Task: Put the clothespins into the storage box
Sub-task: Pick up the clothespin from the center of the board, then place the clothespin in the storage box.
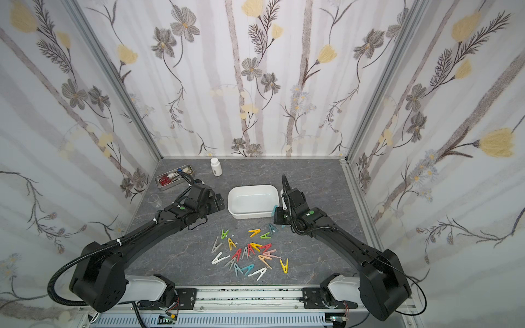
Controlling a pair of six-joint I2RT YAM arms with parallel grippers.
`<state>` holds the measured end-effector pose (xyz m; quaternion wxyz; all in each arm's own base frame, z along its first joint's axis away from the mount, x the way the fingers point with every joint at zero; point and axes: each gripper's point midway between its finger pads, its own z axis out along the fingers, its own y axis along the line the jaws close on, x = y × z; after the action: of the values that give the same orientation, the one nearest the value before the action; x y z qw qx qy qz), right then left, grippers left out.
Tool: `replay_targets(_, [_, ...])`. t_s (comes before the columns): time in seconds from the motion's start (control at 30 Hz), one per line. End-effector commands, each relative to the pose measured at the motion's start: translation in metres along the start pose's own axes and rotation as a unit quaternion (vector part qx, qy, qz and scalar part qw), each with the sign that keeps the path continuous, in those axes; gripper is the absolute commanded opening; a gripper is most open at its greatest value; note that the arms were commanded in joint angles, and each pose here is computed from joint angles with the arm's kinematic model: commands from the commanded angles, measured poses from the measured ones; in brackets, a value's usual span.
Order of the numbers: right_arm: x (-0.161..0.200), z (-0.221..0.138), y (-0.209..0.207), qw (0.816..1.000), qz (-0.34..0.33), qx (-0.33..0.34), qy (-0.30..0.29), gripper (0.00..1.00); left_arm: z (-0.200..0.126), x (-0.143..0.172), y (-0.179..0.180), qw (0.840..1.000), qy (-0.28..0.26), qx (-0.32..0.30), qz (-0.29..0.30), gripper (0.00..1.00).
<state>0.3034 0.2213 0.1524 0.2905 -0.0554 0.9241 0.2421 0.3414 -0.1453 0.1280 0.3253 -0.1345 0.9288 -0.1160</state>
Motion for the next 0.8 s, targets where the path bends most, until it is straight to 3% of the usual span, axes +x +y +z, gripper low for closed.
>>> replay_targets(0.0, [-0.016,0.0,0.02,0.999,-0.036,-0.039,-0.012,0.0,-0.007,0.006,0.001,1.0,0.022,-0.004,-0.001,1.0])
replay_targets(0.27, [-0.039,-0.001,0.028,0.996,-0.059,-0.049,-0.037,0.0,-0.017,0.009,0.007,1.0,0.005,0.01,-0.013,1.0])
replay_targets(0.5, [-0.066,0.043,0.031,0.996,-0.069,-0.054,-0.018,0.0,-0.018,0.025,0.017,1.0,0.024,0.002,-0.008,1.0])
replay_targets(0.77, [-0.061,0.106,0.022,0.996,-0.073,-0.045,0.027,0.0,-0.02,0.042,0.014,0.997,0.07,0.018,0.005,1.0])
